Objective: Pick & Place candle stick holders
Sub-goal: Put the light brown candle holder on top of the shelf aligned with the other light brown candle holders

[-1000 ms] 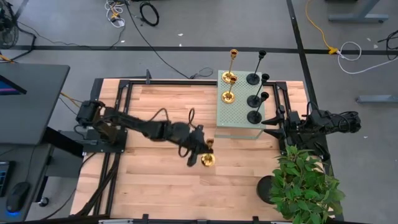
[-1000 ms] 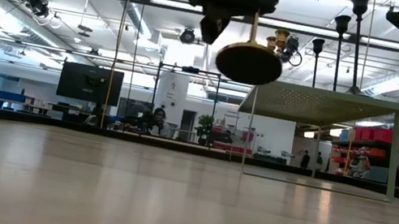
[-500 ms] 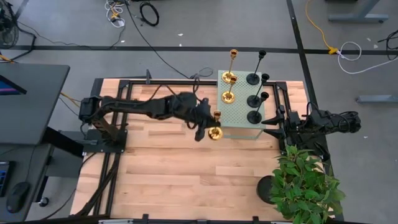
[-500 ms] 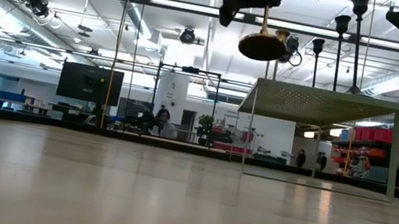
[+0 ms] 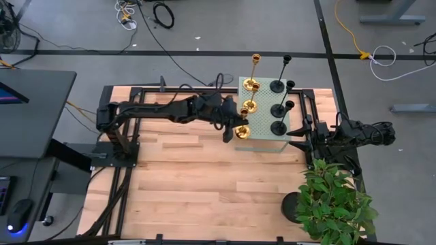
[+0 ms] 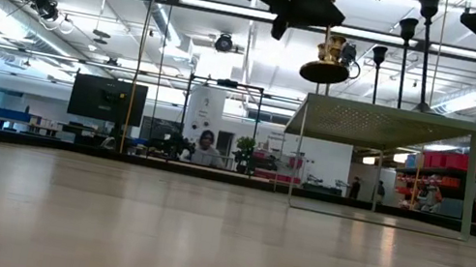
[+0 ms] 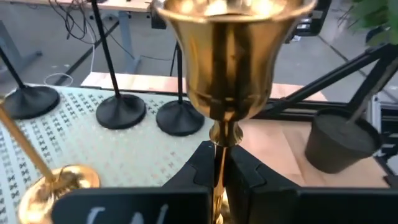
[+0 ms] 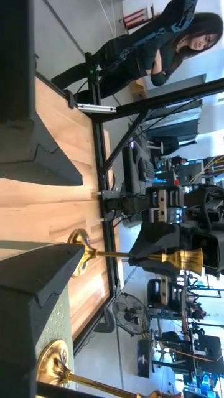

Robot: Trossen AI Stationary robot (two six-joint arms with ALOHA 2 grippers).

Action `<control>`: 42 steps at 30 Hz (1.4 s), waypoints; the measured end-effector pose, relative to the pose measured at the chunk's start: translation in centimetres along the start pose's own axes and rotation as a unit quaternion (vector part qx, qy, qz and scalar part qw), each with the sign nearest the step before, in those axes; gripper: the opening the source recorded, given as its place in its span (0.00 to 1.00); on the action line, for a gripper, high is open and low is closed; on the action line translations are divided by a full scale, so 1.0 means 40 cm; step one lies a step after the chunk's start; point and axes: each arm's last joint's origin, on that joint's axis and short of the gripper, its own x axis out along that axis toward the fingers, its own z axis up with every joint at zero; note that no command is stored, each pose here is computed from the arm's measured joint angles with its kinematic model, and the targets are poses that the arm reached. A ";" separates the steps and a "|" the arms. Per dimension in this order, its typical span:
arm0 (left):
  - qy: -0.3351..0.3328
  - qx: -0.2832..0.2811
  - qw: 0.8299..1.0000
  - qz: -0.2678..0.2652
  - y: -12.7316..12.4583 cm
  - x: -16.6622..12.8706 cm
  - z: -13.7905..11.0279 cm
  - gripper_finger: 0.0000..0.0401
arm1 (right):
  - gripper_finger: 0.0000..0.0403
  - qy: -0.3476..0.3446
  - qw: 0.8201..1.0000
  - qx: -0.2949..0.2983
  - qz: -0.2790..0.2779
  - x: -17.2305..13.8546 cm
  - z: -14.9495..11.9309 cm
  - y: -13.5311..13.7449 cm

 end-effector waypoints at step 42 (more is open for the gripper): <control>0.027 0.017 0.999 0.029 0.057 0.110 -0.013 0.05 | 0.40 0.006 1.000 -0.003 0.000 0.000 -0.003 0.000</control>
